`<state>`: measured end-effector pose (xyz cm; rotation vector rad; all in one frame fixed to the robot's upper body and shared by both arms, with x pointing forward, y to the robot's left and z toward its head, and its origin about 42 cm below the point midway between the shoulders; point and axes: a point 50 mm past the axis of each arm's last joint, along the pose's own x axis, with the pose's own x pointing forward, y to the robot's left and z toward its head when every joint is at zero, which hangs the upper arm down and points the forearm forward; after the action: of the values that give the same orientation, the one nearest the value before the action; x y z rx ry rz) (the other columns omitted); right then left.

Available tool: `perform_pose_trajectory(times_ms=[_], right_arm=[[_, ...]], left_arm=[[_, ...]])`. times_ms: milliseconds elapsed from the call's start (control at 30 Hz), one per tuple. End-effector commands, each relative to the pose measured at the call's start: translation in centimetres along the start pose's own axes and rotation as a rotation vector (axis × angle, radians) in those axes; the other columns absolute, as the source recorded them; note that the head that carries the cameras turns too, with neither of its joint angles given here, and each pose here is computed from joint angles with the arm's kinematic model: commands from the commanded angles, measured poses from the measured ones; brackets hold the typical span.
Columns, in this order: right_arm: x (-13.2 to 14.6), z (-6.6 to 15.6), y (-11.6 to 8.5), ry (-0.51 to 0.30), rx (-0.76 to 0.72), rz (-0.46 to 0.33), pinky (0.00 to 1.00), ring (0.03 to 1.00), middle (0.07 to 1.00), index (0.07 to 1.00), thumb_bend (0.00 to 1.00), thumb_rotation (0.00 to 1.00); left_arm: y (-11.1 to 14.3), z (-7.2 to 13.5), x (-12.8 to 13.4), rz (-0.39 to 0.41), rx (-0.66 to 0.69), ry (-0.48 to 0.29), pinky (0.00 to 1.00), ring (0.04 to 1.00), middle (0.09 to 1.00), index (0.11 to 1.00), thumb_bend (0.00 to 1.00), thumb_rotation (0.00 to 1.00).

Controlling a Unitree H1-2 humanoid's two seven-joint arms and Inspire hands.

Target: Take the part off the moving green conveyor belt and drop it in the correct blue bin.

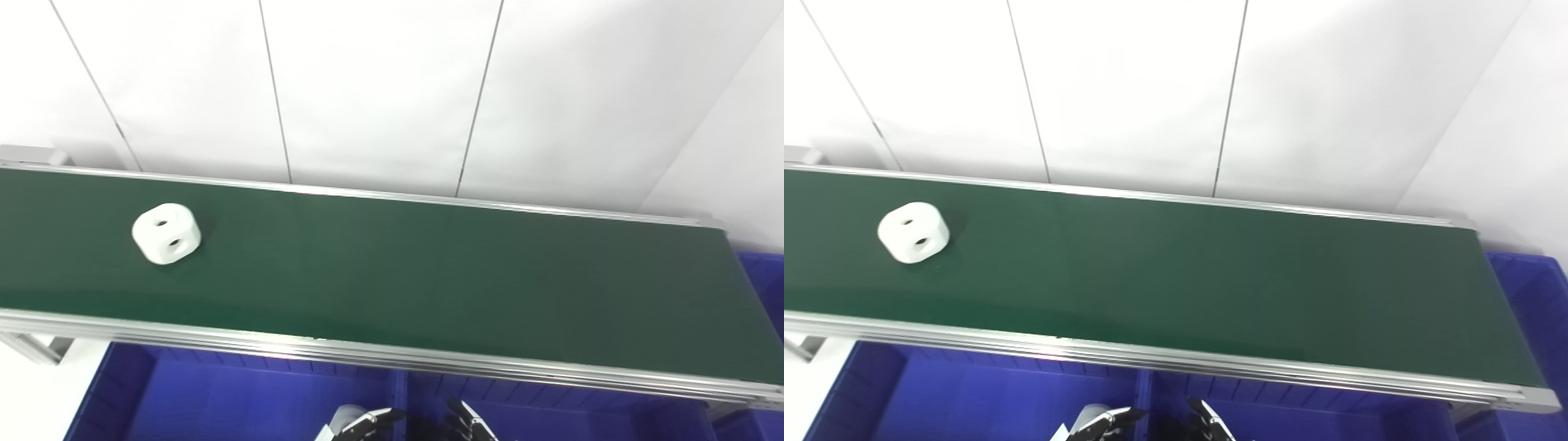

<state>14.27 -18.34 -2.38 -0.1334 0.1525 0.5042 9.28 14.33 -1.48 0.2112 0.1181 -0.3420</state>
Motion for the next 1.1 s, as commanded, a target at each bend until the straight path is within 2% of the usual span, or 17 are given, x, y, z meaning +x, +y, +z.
perform_pose_trajectory(times_ms=[0,233,833,1067], right_arm=[[-0.6,-0.6,-0.7,0.018,0.007,-0.013,0.86,0.925,0.958,0.932,0.97,0.96],[-0.7,-0.9,-1.6,0.027,0.012,-0.014,0.85,0.934,0.972,0.949,0.96,0.96],[-0.3,-1.1,-1.8,0.032,0.018,-0.015,0.84,0.935,0.986,0.969,0.97,0.95],[-0.3,-1.2,-1.9,0.036,0.015,-0.005,0.84,0.941,0.998,0.977,0.96,0.96]], left_arm=[[-0.4,0.6,0.6,0.001,-0.008,-0.050,0.75,0.838,0.845,0.806,0.96,0.92],[-1.1,0.5,1.1,-0.003,-0.013,-0.046,0.75,0.841,0.842,0.803,0.99,0.93],[-1.0,0.3,1.7,-0.007,-0.018,-0.044,0.76,0.839,0.840,0.802,0.99,0.92],[-1.0,1.5,1.9,0.010,-0.011,-0.097,0.73,0.811,0.825,0.793,0.97,0.91]])
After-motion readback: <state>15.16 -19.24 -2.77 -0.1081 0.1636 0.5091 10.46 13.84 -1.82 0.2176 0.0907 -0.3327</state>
